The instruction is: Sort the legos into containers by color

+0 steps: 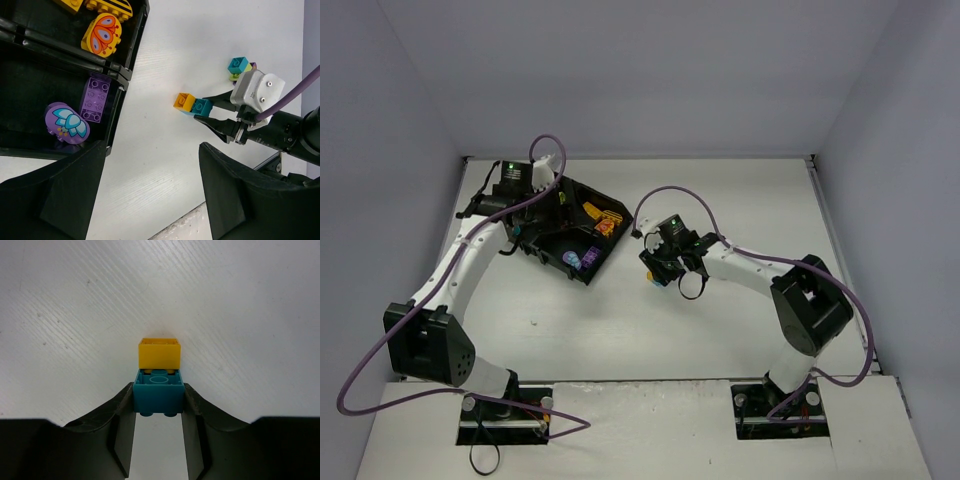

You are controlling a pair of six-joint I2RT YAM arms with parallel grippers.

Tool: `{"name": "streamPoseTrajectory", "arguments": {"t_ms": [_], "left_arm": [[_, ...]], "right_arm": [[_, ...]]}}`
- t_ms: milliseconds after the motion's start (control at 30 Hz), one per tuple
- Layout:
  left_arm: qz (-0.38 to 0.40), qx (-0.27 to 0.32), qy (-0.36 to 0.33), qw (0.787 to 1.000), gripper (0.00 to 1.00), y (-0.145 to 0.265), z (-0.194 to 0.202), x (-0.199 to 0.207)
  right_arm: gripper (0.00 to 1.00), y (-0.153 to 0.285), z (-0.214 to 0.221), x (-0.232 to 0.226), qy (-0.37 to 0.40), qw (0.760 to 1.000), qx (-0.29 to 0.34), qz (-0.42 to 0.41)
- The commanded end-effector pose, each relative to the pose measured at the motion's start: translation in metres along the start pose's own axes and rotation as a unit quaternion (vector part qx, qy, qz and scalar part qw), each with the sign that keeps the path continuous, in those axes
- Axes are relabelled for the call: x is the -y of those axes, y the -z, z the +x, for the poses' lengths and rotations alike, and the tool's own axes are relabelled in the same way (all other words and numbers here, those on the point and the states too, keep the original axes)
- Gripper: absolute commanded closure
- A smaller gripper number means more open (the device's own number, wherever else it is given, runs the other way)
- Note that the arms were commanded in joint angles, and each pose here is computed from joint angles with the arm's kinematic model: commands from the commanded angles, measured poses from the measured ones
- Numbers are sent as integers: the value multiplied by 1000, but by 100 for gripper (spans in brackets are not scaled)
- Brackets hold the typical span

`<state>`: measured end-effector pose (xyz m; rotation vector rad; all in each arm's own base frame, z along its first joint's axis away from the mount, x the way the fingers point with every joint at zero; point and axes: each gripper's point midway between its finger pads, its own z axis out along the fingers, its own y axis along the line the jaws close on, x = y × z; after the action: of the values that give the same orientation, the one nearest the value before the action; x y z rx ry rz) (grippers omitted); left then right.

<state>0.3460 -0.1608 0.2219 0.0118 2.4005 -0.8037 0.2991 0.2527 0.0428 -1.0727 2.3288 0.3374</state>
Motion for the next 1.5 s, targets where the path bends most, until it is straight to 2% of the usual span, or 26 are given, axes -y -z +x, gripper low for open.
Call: {"name": "streamPoseTrajectory", "arguments": {"t_ms": [0,167,367,467,600,800,1100,1267,1467], "left_arm": [[37,25,-31,999,31,10,-17,28],[90,-5,-37,995,31,4,-7,58],[149,-43,-58,986,31,-3,12,93],[172,-49,-64,982,31,-3,14,107],[227,-54,-61,970,31,1,14,134],[245,-75,-58,965,31,-9,20,145],[227,-102,-48,967,31,-38,28,132],[242,-108,-53,963,32,-41,29,136],[256,-126,-58,957,40,-45,37,140]], "right_arm": [[100,21,-30,2,35,998,55,9],[100,51,-60,3,100,984,144,16],[100,105,-96,-2,168,951,258,31],[100,119,-105,-5,184,941,283,31],[100,133,-115,-13,197,931,306,17],[99,146,-123,-18,205,923,327,10],[98,154,-126,-25,209,917,341,-3],[98,153,-124,-26,208,916,342,-3],[98,153,-126,-28,206,915,348,-10]]}}
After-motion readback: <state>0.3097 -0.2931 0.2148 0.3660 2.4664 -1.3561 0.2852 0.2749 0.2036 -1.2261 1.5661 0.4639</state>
